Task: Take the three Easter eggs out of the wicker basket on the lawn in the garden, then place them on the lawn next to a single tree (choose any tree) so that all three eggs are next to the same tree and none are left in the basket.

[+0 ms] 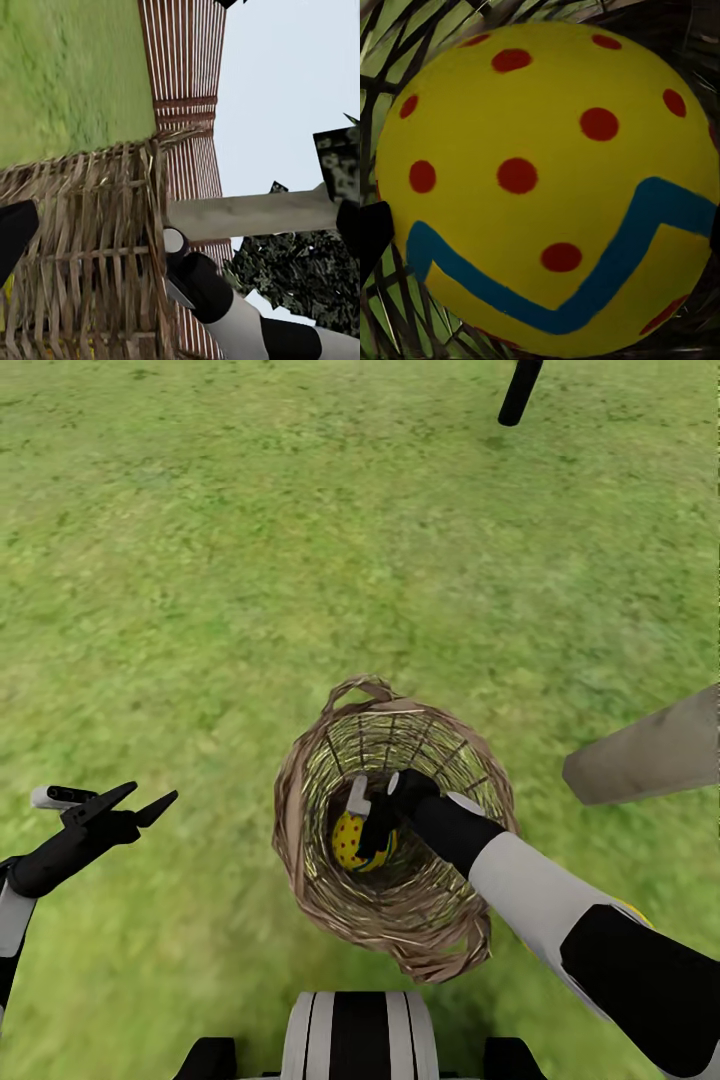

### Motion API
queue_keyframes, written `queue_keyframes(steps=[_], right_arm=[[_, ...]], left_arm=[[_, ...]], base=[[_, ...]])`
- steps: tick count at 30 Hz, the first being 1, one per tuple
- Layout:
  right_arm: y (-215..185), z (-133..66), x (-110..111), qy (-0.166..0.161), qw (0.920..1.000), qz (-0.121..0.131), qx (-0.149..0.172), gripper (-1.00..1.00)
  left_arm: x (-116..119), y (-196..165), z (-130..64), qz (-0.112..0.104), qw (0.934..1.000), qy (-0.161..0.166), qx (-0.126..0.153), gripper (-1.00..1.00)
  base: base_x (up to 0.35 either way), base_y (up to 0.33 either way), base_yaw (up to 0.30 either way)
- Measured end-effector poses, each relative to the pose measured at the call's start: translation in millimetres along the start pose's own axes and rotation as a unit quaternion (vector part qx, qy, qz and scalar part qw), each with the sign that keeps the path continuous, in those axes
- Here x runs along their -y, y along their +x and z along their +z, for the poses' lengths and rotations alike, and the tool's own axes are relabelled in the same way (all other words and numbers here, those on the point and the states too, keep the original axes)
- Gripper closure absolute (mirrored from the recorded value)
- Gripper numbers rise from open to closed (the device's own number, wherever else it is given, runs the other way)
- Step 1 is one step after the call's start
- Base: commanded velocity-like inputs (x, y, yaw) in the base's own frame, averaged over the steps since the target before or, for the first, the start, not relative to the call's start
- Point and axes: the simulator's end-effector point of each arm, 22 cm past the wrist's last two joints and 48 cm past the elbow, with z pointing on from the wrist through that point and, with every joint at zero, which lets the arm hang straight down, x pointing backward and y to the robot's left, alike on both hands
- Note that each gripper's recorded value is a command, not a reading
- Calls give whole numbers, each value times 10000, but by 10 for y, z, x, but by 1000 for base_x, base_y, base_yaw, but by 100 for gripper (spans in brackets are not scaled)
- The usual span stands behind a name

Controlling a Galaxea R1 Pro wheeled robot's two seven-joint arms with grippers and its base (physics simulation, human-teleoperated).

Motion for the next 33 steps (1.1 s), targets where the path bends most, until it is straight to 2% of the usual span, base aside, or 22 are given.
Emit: queue_keyframes(steps=[5,20,30,33], right_arm=[[91,-45,2,4,9998,127,-123,100],[-102,-408,112,336,9994,-19,-24,100],[-141,-653,181,517,9987,-20,-24,100],[-243,-787,222,632,9979,-72,80,100]], left_arm=[[105,-33,7,48,10000,50,15,-100],[508,-153,10,427,9989,159,-64,-100],[754,-234,-26,627,9978,206,-79,-100],[815,-248,-30,656,9976,231,-69,-100]], base=[[0,0,0],[0,0,0],[-89,0,0],[0,0,0]])
